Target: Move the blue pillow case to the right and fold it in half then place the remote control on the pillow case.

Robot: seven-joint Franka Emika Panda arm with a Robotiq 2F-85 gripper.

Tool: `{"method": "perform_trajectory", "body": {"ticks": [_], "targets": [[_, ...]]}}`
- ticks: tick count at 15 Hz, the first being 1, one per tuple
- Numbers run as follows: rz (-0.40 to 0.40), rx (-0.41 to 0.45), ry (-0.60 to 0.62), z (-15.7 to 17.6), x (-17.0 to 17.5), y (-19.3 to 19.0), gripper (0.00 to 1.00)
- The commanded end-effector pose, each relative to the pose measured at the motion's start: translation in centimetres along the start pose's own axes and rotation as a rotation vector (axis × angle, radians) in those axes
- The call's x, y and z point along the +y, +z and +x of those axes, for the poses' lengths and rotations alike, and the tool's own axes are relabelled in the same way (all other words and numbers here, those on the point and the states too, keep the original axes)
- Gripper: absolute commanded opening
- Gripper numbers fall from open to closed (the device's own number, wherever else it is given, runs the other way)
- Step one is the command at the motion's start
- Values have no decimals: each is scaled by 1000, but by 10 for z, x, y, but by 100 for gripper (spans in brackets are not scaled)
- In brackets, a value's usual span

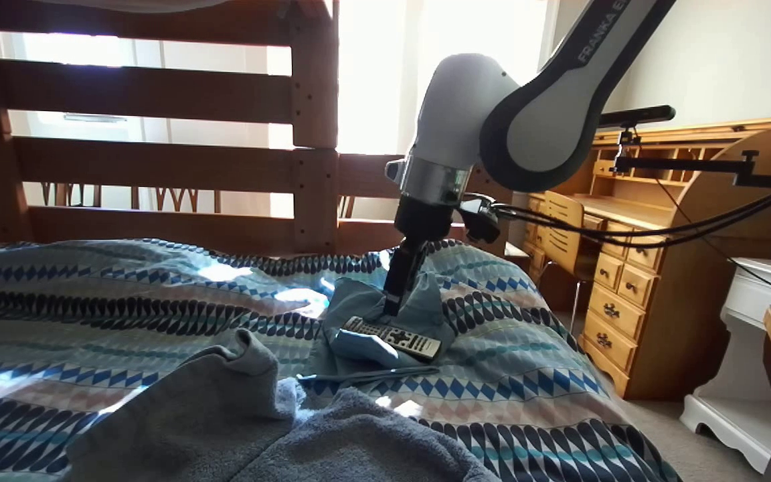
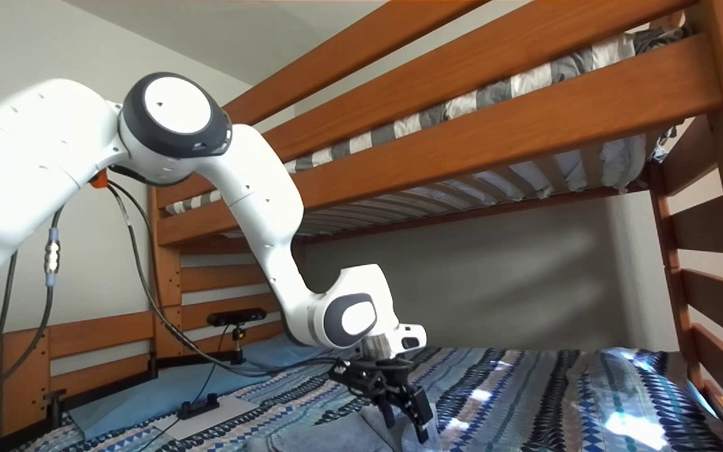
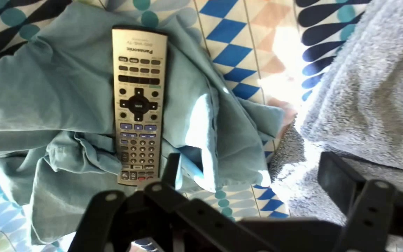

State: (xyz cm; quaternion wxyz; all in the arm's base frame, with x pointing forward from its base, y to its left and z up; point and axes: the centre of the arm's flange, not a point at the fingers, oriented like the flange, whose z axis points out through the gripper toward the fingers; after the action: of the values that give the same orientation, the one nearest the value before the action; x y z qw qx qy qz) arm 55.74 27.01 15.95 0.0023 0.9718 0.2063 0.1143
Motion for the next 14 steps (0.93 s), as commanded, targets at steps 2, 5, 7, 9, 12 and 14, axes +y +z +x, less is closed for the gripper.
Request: {"method": "perform_trajectory", "body": {"ticks": [2,5,7,9,12,14], "targets": [[-36,20,65,-31,-39,-72,100],[-90,60,145,-44,-53,-103,100],[-52,69,119,-23,-46,-83,100],[-56,72,136,-29,-48,-92,100],[-59,70,143,-31,-44,-92,100],[-60,70,144,-31,-44,-92,100]]}}
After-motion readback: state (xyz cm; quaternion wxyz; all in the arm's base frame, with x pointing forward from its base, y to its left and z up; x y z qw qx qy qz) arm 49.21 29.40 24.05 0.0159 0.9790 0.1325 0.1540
